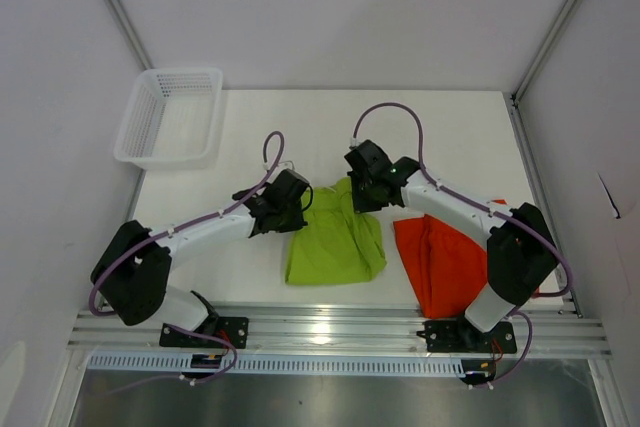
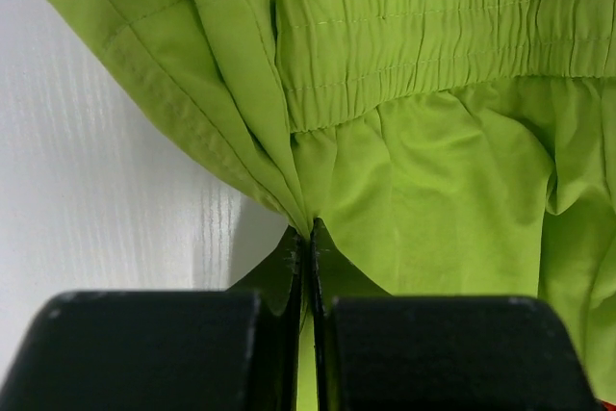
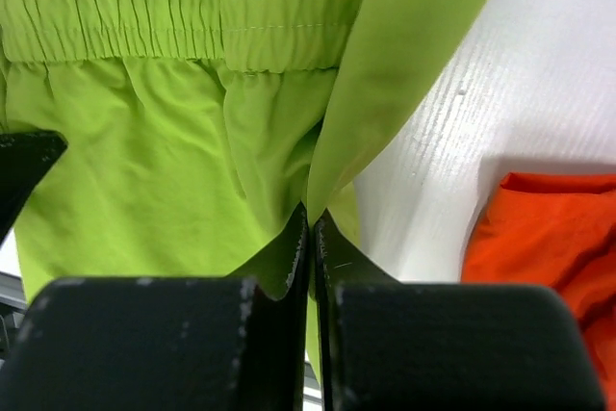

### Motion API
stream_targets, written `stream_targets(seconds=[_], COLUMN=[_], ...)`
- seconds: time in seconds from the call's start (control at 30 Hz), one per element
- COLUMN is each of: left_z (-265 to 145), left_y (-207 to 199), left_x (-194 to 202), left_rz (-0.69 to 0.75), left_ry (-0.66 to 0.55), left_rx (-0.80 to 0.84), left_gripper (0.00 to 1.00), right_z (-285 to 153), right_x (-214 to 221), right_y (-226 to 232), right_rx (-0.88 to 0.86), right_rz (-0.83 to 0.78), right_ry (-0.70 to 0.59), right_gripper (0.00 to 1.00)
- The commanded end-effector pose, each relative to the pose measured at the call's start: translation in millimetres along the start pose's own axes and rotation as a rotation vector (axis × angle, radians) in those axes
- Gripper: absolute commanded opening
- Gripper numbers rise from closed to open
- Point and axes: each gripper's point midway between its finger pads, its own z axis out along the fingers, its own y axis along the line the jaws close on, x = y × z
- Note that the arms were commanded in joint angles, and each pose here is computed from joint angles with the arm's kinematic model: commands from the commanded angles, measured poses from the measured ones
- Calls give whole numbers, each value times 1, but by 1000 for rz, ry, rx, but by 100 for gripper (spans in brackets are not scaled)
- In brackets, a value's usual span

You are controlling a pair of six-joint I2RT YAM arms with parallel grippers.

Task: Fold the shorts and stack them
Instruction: Neatly place the folded shorts to the corner

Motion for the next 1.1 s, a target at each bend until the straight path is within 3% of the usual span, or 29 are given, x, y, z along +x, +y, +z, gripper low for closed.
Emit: stream_targets(seconds=[0.0,0.33,0.57,1.07], left_z=[-14,-38,-64,-72], left_y=[-28,-85,-152,-270], left_x=[-17,-24,-26,37], left_rz=[-31,-10,28,102], left_ry=[-44,-62,-75,-54], left_rx=[69,165,291,473], left_gripper=[0,0,0,0], right_z=[-15,-66,-133,-215], right_x=[-19,-35,-37,3], right_y=[4,-53,-108,-244], right_rx=[12,129,213,590], right_rz=[19,149,279,598], right_ry=[-33,-99,-262,-495], right_gripper=[0,0,0,0])
